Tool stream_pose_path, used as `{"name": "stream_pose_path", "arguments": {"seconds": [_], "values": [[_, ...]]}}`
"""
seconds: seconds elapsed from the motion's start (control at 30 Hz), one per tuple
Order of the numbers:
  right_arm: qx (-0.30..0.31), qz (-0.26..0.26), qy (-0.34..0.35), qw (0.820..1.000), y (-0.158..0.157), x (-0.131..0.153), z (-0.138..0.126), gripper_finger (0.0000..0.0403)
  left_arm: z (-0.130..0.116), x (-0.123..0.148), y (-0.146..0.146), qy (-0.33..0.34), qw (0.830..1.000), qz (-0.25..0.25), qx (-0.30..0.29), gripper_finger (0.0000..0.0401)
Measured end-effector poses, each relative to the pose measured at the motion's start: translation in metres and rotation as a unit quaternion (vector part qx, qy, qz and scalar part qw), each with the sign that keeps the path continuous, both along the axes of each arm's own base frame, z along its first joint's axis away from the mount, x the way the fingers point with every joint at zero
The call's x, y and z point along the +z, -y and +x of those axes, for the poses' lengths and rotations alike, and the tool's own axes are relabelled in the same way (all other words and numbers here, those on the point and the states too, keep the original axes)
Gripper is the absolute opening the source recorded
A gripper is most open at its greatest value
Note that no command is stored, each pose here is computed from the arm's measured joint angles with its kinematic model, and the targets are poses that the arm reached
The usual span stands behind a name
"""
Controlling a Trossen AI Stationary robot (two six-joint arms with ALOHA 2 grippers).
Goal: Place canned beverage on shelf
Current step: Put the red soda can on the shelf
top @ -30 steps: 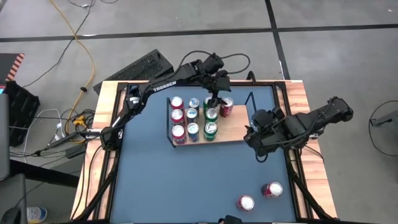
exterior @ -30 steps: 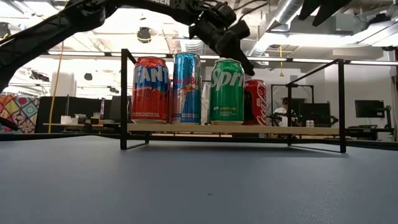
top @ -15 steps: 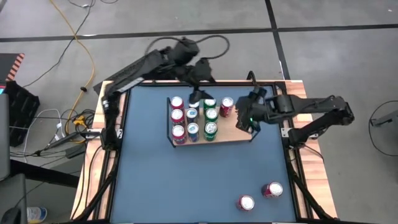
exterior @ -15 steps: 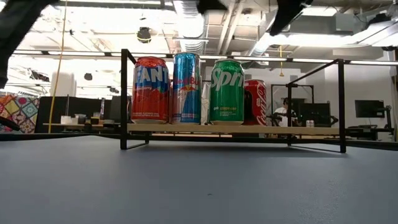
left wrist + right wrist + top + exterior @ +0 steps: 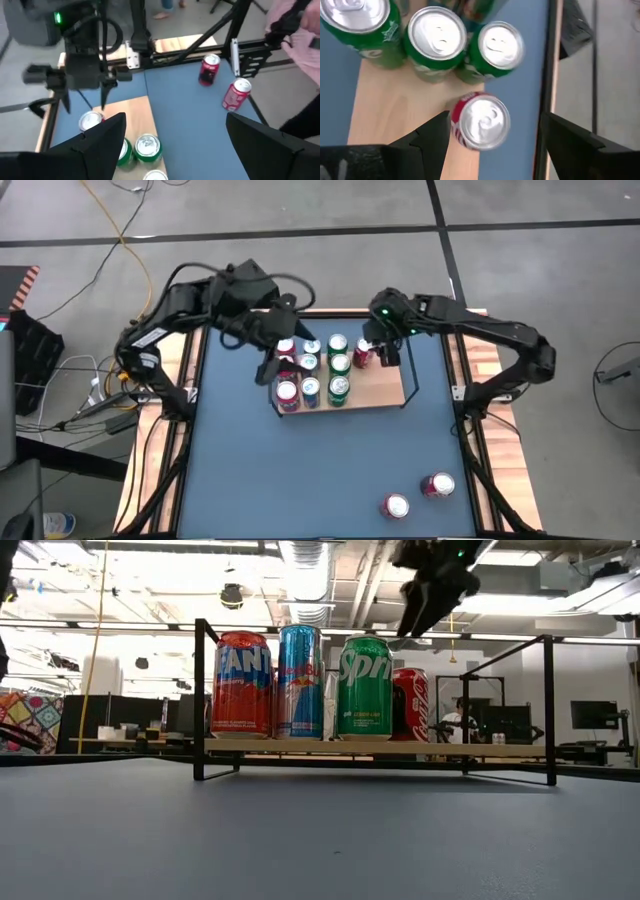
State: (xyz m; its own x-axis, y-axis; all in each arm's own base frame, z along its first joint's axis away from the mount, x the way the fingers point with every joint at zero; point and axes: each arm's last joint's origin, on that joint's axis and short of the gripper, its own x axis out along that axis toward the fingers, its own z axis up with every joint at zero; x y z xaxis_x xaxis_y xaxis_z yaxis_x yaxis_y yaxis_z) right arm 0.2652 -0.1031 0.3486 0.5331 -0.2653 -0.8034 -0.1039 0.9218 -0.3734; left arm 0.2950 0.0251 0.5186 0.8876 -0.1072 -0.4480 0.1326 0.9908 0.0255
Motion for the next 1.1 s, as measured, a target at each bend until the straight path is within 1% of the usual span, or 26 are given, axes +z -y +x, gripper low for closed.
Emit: {"name": "stream_pose_path", "arguments": {"seconds": [0.17, 0.27, 0.37, 0.6, 0.97, 1.1], "values": [[0.042, 0.007, -0.045, 0.998, 0.008, -0.023, 0.018, 0.0294, -0.009, 0.003, 0.022, -0.010, 0.999, 0.017, 0.034, 0.0329], [0.053, 0.007, -0.064, 0.996, 0.010, -0.035, 0.027, 0.0294, -0.010, 0.002, 0.030, -0.017, 0.998, 0.023, 0.052, 0.0329], [0.040, 0.001, -0.082, 0.996, 0.016, -0.042, 0.030, 0.0294, -0.011, 0.001, 0.035, -0.023, 0.997, 0.026, 0.063, 0.0329], [0.015, 0.002, -0.096, 0.995, 0.026, -0.047, 0.027, 0.0294, -0.011, 0.001, 0.042, -0.022, 0.997, 0.025, 0.076, 0.0329], [-0.029, 0.038, -0.112, 0.993, 0.025, -0.051, 0.024, 0.0292, -0.011, 0.001, 0.042, -0.022, 0.996, 0.014, 0.085, 0.0329], [-0.069, 0.055, -0.103, 0.991, 0.025, -0.053, 0.026, 0.0290, -0.011, 0.001, 0.042, -0.022, 0.996, 0.011, 0.087, 0.0329]]}}
